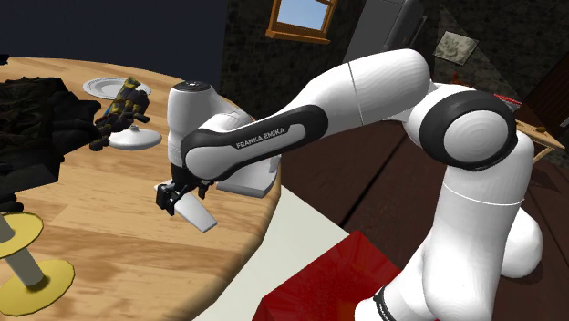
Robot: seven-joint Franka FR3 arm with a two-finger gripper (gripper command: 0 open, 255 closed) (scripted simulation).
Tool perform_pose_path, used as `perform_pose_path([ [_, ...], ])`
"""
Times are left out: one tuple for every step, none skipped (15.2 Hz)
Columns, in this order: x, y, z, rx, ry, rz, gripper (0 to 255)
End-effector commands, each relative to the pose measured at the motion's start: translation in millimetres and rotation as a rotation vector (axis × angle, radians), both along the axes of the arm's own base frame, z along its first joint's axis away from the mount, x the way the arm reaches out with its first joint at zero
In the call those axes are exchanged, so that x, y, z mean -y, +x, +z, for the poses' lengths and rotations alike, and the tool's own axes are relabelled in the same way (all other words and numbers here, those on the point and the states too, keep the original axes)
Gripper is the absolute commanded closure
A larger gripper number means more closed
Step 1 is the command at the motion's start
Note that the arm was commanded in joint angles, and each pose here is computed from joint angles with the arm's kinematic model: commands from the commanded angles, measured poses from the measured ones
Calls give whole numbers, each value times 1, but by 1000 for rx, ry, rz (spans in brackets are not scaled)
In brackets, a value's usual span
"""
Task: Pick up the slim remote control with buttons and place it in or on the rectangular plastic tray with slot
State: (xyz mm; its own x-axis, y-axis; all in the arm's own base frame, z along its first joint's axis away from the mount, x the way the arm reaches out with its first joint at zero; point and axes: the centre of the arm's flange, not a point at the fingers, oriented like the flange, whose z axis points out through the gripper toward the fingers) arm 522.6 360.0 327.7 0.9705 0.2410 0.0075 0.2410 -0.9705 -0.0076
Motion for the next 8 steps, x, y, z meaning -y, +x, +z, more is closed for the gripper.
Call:
perform_pose_path([
  [0, 0, 0, 0, 0, 0, 0],
  [0, 0, 0, 0, 0, 0, 0],
  [0, 0, 0, 0, 0, 0, 0],
  [0, 0, 0, 0, 0, 0, 0],
  [0, 0, 0, 0, 0, 0, 255],
  [0, 0, 0, 0, 0, 0, 255],
  [0, 0, 0, 0, 0, 0, 255],
  [0, 0, 0, 0, 0, 0, 255],
])
